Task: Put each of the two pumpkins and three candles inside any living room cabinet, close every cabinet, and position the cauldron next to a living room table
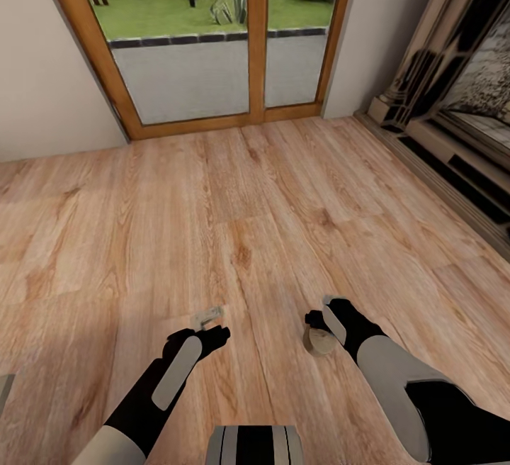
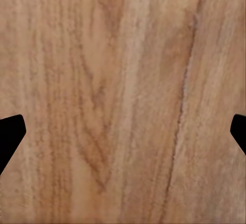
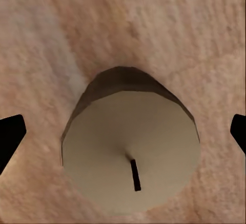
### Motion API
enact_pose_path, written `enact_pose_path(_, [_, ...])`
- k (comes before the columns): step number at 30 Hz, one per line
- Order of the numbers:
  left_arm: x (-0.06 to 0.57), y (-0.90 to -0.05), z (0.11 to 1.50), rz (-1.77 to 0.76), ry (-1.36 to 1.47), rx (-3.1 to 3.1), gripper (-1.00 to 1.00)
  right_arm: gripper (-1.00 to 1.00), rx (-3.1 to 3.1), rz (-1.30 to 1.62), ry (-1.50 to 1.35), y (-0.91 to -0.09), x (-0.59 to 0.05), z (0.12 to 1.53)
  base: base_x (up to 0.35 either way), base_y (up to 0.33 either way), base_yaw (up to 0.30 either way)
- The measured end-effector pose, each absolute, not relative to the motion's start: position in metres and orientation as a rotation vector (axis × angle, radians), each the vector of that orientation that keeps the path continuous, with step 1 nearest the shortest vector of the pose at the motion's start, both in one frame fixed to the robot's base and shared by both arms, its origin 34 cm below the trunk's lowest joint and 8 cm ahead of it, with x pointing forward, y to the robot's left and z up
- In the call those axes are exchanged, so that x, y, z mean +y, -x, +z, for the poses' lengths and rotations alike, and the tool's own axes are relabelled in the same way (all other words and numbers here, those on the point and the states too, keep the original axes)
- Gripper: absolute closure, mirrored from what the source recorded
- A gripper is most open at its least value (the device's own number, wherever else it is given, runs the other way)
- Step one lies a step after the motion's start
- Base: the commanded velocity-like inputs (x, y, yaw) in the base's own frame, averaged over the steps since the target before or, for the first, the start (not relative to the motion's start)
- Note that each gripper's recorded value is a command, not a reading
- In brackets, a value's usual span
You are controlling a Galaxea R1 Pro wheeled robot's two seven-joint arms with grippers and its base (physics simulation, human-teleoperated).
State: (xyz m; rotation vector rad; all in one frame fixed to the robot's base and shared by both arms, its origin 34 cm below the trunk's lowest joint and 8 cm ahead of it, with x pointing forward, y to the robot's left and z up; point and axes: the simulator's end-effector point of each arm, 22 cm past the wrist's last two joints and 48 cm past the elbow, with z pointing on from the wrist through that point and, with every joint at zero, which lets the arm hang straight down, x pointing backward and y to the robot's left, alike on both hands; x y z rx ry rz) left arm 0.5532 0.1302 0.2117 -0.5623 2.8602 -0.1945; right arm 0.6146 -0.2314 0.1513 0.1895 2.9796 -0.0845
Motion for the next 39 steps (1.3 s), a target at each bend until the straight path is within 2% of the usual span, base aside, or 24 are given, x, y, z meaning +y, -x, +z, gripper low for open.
enact_pose_path(7, [0.129, -0.551, 0.208, -0.200, 0.557, 2.867, -1.00, -1.00, 2.957, -0.005, -0.169, -0.621, -0.220, 0.149, 0.000, 0.000, 0.000])
enact_pose_path(39, [0.126, -0.548, 0.202, -0.210, 0.558, 2.877, -1.00, -1.00, 2.986, -0.061, -0.174, -0.611, -0.228, 0.140, 0.000, 0.000, 0.000])
